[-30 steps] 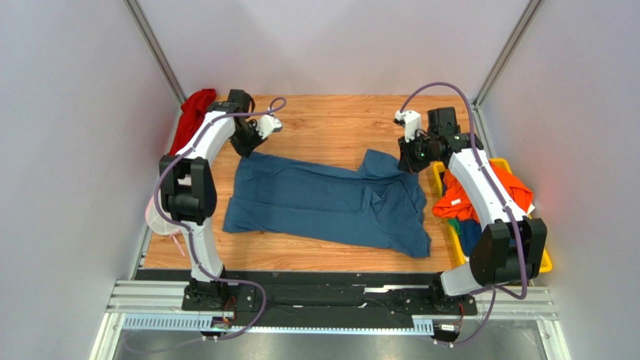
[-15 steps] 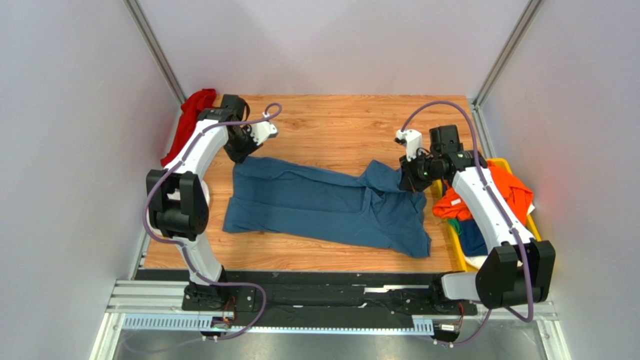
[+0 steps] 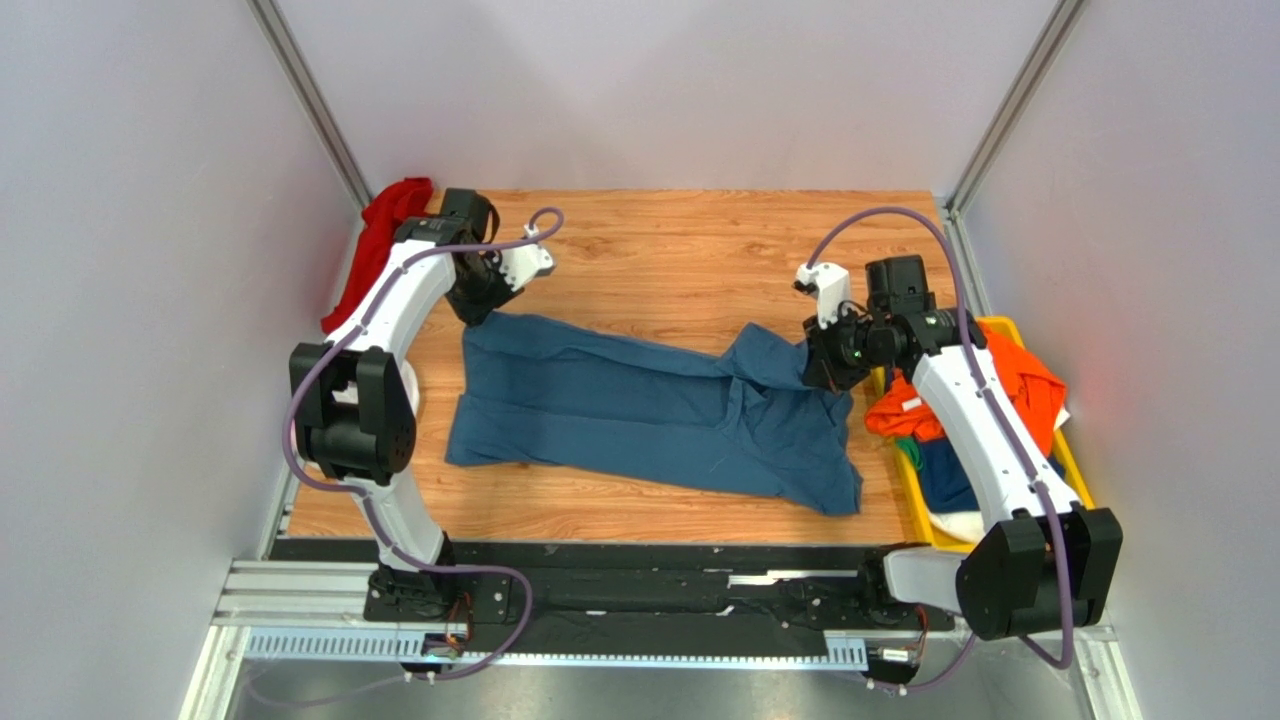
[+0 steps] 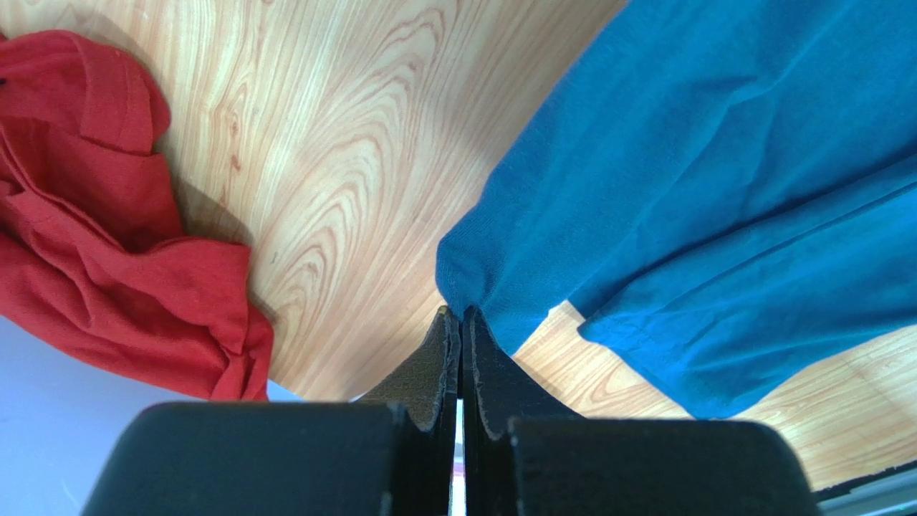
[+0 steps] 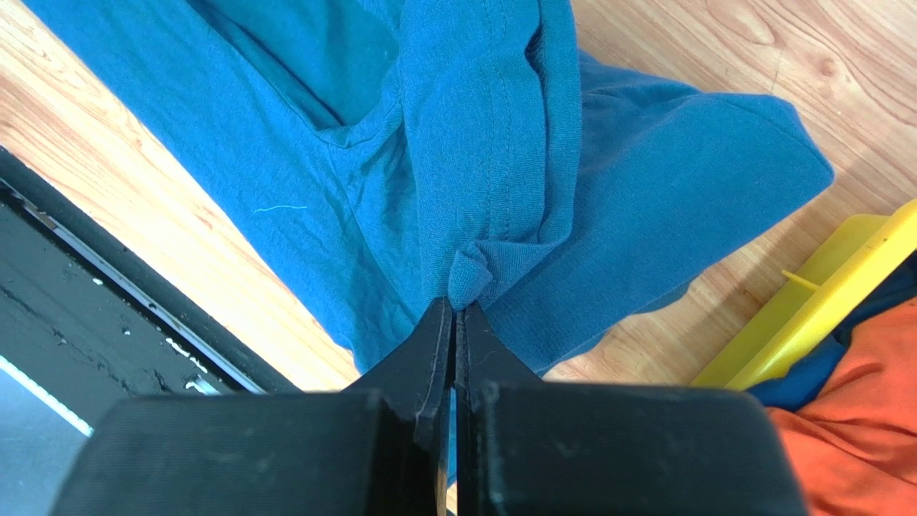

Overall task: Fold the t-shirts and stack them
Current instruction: Fold the other side of the tshirt into a rectangle

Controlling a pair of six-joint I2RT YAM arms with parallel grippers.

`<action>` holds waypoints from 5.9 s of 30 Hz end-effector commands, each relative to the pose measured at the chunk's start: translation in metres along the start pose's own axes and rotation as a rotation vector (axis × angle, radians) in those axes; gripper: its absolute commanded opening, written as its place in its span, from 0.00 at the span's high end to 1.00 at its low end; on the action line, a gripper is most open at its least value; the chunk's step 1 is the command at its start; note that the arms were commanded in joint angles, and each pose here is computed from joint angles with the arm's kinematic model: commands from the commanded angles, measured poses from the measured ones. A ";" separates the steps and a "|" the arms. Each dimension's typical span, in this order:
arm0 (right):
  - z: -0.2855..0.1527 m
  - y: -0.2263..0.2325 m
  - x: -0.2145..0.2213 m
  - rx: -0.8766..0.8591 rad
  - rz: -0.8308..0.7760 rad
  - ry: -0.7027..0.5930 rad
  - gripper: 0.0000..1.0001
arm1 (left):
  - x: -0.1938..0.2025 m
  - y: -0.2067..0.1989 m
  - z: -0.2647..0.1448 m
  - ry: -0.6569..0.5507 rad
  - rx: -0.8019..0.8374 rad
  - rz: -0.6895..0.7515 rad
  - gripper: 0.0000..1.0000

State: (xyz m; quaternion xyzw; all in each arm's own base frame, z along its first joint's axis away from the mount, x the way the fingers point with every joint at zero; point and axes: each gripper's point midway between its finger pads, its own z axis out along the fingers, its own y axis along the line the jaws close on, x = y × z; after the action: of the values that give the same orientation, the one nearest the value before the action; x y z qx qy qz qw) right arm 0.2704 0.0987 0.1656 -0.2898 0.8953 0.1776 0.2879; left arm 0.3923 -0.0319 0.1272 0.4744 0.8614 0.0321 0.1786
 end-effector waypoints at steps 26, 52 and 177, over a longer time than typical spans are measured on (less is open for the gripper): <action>-0.036 -0.014 -0.059 0.079 -0.103 -0.081 1.00 | -0.002 0.014 0.006 0.010 -0.053 0.013 1.00; 0.014 0.020 0.049 -0.078 0.005 0.074 1.00 | 0.023 -0.014 0.011 0.063 -0.005 0.009 1.00; 0.103 -0.005 0.008 -0.101 -0.144 0.271 0.49 | -0.025 -0.072 0.046 -0.045 0.396 -0.241 0.68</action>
State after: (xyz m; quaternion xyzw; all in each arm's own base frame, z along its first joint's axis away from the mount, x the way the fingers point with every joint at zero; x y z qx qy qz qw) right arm 0.2899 0.1275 0.0752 -0.3824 0.9014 0.1510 0.1358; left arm 0.3561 -0.0946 0.0686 0.3811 0.9039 -0.1731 0.0881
